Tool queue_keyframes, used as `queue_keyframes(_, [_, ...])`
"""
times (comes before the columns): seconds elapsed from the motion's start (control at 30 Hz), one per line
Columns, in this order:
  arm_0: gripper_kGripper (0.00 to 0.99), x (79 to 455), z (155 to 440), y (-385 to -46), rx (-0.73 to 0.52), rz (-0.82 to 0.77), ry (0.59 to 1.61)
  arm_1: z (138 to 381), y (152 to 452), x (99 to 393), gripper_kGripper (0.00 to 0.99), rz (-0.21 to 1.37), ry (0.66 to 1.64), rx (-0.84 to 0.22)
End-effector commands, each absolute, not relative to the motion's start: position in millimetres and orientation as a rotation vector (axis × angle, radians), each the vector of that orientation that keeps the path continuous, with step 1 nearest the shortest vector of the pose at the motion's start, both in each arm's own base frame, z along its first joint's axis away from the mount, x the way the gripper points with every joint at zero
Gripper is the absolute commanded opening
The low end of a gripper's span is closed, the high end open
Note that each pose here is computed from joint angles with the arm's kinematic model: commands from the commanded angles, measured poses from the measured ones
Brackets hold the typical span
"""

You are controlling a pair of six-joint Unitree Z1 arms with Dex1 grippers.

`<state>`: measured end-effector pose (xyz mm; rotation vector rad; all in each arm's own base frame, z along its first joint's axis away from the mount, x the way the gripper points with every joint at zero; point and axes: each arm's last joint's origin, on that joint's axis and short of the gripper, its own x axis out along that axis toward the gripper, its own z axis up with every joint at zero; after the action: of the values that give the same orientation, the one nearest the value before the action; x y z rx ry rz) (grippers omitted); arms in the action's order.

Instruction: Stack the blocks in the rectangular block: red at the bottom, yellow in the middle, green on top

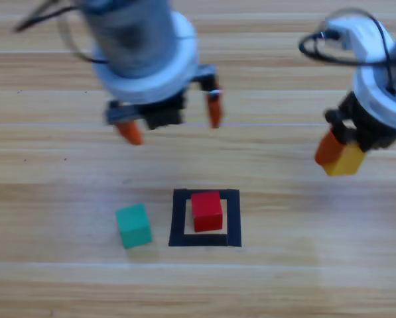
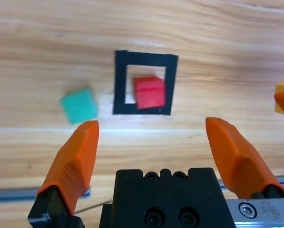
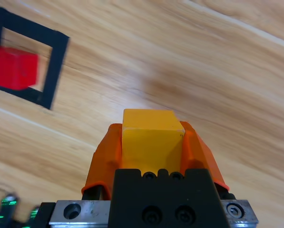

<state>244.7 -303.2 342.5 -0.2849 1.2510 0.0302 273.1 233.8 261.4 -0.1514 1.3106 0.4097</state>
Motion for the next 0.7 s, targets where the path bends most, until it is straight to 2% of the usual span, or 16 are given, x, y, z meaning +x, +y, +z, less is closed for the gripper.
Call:
queue_keyframes(0.03, [0.960, 240, 321, -270, -0.293, 0.185, 1.303, 243, 279, 286, 0.000, 0.339, 1.463, -0.159])
queue_keyframes(0.3, [0.960, 220, 302, -240, -0.328, 0.248, 1.358, 257, 322, 272, 0.000, 0.366, 1.419, -0.146])
queue_keyframes(0.43, [0.960, 204, 297, -214, -0.382, 0.248, 1.353, 254, 345, 267, 0.000, 0.356, 1.421, -0.159])
queue_keyframes(0.57, [0.966, 194, 304, -193, -0.413, 0.255, 1.334, 245, 361, 265, 0.000, 0.355, 1.428, -0.165])
queue_keyframes(0.7, [0.965, 173, 325, -161, -0.452, 0.225, 1.266, 233, 380, 267, 0.000, 0.345, 1.440, -0.188])
